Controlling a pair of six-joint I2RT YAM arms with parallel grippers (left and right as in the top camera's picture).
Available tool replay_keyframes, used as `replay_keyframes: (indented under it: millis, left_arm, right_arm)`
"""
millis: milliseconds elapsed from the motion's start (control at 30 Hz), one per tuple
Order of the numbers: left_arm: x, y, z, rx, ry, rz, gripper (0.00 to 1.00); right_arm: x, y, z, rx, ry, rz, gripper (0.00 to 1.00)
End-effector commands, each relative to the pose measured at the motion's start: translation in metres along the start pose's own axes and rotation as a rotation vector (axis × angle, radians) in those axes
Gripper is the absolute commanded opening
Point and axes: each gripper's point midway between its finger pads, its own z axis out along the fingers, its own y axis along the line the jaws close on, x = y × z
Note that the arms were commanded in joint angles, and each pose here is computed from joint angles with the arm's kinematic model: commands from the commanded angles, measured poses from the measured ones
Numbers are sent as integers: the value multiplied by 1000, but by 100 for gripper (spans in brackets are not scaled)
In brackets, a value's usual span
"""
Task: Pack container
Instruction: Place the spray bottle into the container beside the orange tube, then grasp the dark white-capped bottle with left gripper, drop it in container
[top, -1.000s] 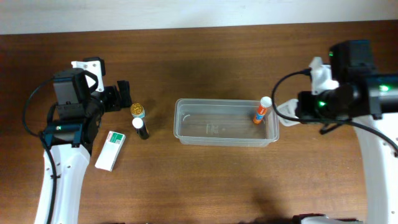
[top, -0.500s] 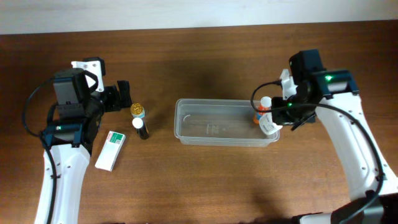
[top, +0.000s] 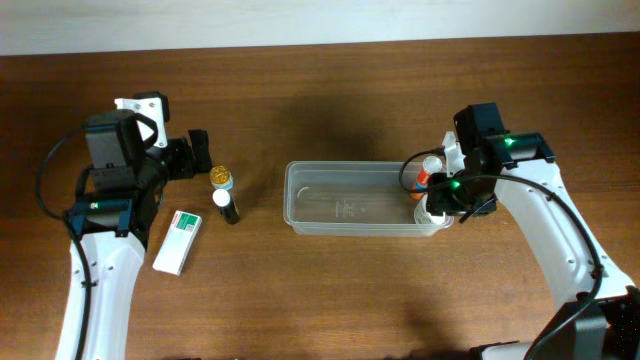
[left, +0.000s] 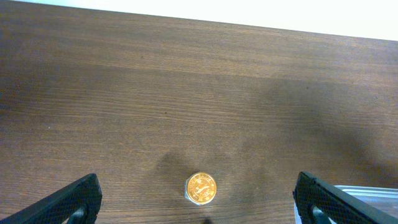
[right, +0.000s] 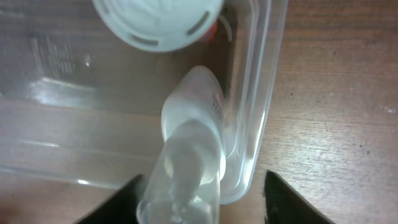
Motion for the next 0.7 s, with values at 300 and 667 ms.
replay_keyframes:
  millis: [300,667]
  left_arm:
    - [-11,-3,-5,17,-24,10,99]
    - [35,-8,13,23,167,-6,99]
  right_arm:
    - [-47,-18,-129,94,-415,121,80]
    - [-14,-121,-136,165,-349,471,99]
